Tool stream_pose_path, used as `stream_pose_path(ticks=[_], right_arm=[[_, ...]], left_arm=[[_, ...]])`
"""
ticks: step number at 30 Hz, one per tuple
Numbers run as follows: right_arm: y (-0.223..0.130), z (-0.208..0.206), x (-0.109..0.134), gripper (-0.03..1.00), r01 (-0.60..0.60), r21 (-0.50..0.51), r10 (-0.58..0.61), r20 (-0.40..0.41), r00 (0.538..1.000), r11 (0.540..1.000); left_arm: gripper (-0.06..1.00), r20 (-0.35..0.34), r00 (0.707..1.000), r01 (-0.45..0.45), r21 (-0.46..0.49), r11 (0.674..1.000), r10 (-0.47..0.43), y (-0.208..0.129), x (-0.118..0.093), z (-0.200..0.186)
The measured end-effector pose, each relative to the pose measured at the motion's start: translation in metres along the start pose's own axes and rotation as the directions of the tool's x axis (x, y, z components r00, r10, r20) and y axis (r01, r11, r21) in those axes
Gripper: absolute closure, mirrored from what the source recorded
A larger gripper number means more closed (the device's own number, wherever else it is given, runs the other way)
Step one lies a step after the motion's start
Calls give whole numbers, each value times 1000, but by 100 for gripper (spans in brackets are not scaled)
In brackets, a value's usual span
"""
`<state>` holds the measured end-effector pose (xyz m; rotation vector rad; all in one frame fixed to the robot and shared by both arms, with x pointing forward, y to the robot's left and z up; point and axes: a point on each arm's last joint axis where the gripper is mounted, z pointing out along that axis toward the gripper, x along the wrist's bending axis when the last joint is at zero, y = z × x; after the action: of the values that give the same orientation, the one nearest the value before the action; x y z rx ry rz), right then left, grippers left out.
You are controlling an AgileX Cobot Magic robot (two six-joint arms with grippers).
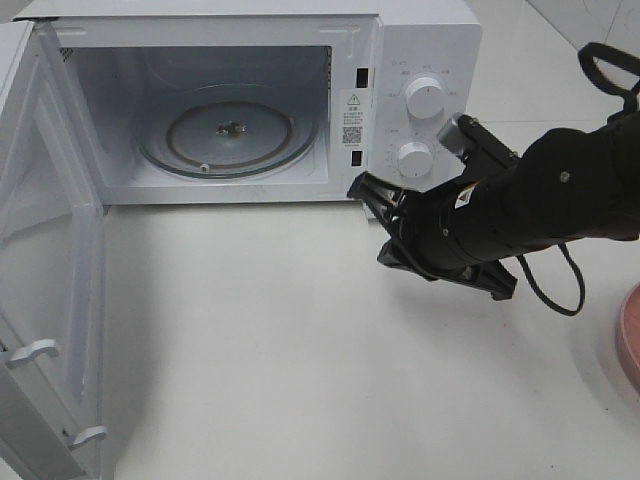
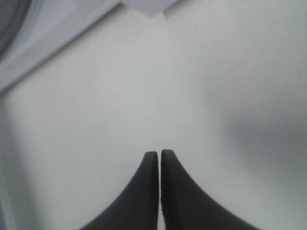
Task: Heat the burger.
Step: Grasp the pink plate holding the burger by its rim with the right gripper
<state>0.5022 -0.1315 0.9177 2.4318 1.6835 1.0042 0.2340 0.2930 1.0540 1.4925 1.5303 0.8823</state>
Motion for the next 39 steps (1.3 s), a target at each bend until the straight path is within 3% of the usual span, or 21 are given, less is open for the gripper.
stream_pose_path(ticks=[2, 4, 5, 8, 9, 11, 12, 13, 14, 16, 19, 28, 30, 31, 32, 33, 34, 35, 36, 37, 39], right_arm=[[-9, -7, -4, 96, 201, 148, -211, 59, 976, 968], [-11, -9, -6, 96, 246, 191, -263, 72, 962, 950], [-15, -13, -9, 95, 311, 275, -347, 94, 933, 910], [-17, -15, -11, 95, 332, 320, -383, 108, 918, 887], [-20, -19, -15, 94, 363, 403, -446, 130, 886, 840], [-20, -20, -16, 94, 374, 433, -471, 140, 871, 820], [-22, -25, -21, 93, 386, 501, -522, 164, 837, 775], [-22, -26, -22, 93, 390, 525, -542, 170, 823, 757], [-22, -26, -22, 93, 390, 525, -542, 170, 823, 757], [-23, -35, -29, 91, 384, 619, -610, 201, 766, 685], [-21, -44, -31, 90, 399, 651, -652, 196, 733, 645], [1, -83, -35, 82, 466, 614, -687, 178, 704, 637], [13, -96, -43, 72, 479, 600, -703, 208, 680, 641], [13, -96, -43, 72, 479, 600, -703, 208, 680, 641], [17, -101, -45, 67, 482, 591, -706, 224, 672, 647], [24, -109, -49, 54, 492, 565, -706, 252, 662, 662], [24, -109, -49, 54, 492, 565, -706, 252, 662, 662], [27, -113, -51, 47, 501, 556, -712, 262, 652, 663], [34, -120, -56, 30, 508, 534, -710, 286, 643, 676], [34, -120, -56, 30, 508, 534, -710, 286, 643, 676], [41, -128, -63, 9, 501, 512, -696, 321, 642, 698]], left_arm=[[-5, 0, 1000, 0, 0, 1000, 0, 0, 0, 0], [-5, 0, 1000, 0, 0, 1000, 0, 0, 0, 0], [-5, 0, 1000, 0, 0, 1000, 0, 0, 0, 0], [-5, 0, 1000, 0, 0, 1000, 0, 0, 0, 0], [-5, 0, 1000, 0, 0, 1000, 0, 0, 0, 0], [-5, 0, 1000, 0, 0, 1000, 0, 0, 0, 0], [-5, 0, 1000, 0, 0, 1000, 0, 0, 0, 0], [-5, 0, 1000, 0, 0, 1000, 0, 0, 0, 0], [-5, 0, 1000, 0, 0, 1000, 0, 0, 0, 0], [-5, 0, 1000, 0, 0, 1000, 0, 0, 0, 0], [-5, 0, 1000, 0, 0, 1000, 0, 0, 0, 0], [-5, 0, 1000, 0, 0, 1000, 0, 0, 0, 0], [-5, 0, 1000, 0, 0, 1000, 0, 0, 0, 0], [-5, 0, 1000, 0, 0, 1000, 0, 0, 0, 0], [-5, 0, 1000, 0, 0, 1000, 0, 0, 0, 0], [-5, 0, 1000, 0, 0, 1000, 0, 0, 0, 0], [-5, 0, 1000, 0, 0, 1000, 0, 0, 0, 0], [-5, 0, 1000, 0, 0, 1000, 0, 0, 0, 0], [-5, 0, 1000, 0, 0, 1000, 0, 0, 0, 0], [-5, 0, 1000, 0, 0, 1000, 0, 0, 0, 0], [-5, 0, 1000, 0, 0, 1000, 0, 0, 0, 0]])
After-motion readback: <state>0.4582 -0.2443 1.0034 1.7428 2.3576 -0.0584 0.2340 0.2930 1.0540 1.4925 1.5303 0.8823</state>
